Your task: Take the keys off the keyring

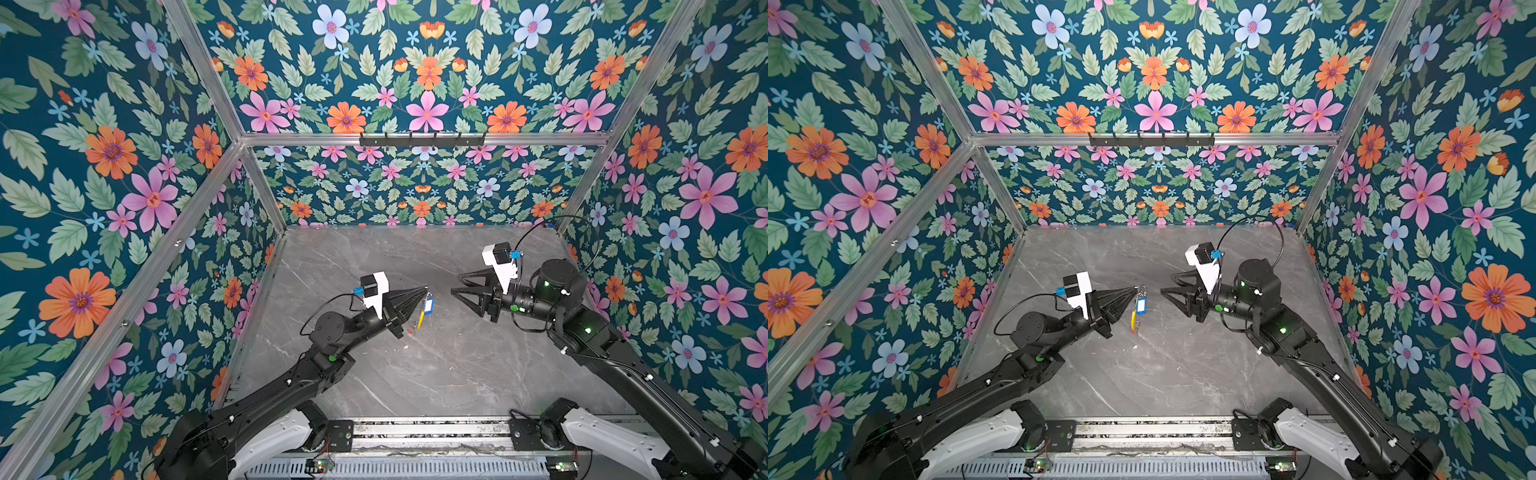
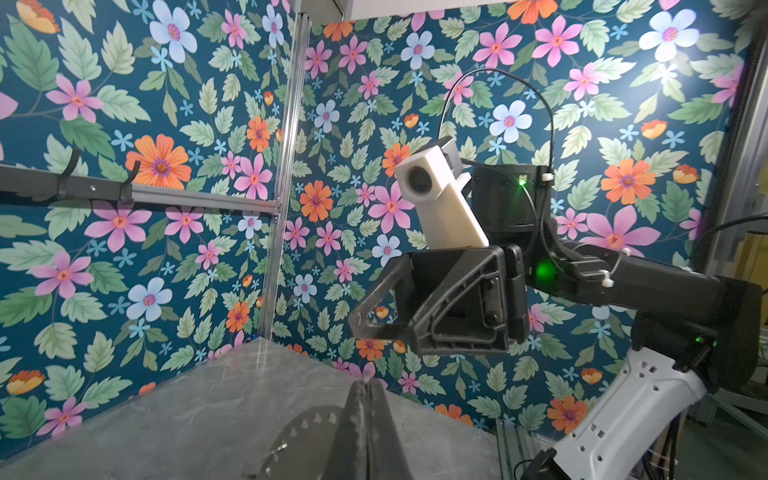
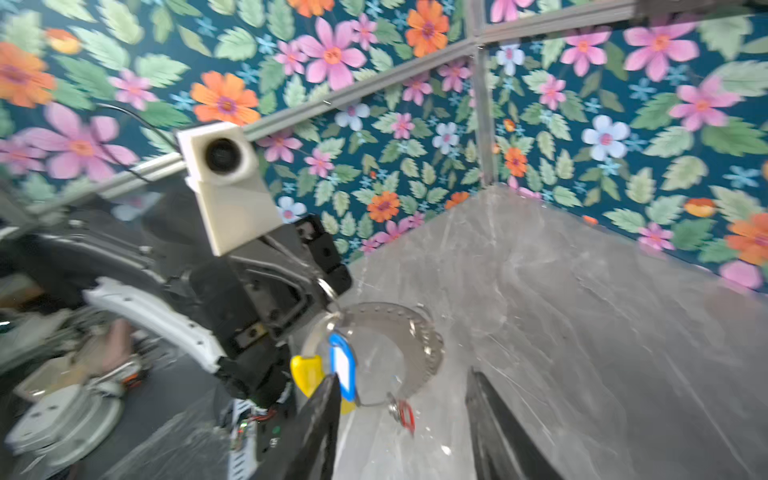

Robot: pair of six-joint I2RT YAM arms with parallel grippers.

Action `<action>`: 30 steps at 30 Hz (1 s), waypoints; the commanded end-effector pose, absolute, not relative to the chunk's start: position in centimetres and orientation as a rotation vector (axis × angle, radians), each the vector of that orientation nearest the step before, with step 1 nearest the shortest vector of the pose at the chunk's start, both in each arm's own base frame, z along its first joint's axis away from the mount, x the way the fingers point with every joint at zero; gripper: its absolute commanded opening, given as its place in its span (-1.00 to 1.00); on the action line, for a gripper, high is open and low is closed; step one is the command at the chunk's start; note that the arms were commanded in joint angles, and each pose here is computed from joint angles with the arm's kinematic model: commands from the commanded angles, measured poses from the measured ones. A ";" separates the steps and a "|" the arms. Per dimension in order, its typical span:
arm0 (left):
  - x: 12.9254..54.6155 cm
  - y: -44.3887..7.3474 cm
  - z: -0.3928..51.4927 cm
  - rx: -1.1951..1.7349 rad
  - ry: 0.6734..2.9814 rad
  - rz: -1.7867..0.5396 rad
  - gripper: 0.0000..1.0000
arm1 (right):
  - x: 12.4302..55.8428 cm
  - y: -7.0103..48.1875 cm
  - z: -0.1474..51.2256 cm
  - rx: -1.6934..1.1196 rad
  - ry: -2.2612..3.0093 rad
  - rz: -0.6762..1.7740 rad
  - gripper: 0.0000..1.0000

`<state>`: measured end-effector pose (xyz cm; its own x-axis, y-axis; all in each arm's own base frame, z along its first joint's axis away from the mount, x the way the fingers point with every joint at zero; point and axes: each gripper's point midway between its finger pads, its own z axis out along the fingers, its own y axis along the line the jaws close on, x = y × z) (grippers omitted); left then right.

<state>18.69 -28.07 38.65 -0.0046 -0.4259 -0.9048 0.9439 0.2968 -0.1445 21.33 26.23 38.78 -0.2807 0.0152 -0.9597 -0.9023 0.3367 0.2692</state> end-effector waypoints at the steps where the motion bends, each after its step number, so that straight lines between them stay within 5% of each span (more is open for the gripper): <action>1: 16.9 -28.0 41.0 0.666 0.933 -1.259 -1.00 | 19.3 27.4 41.6 -0.917 1.460 1.315 -0.01; 15: 14.8 -27.9 41.8 0.724 0.798 -1.451 -1.00 | 17.7 28.6 42.0 -1.000 1.423 1.534 -0.16; 30: 15.2 -28.0 41.6 0.715 0.809 -1.482 -1.00 | 17.6 29.8 41.4 -1.022 1.446 1.556 -0.60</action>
<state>15.78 -28.45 40.68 -0.0834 -0.5366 -0.8397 0.9950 0.0021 -0.1002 17.83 29.74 40.83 -0.4198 0.0026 -0.9076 -0.9066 -0.0493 0.4192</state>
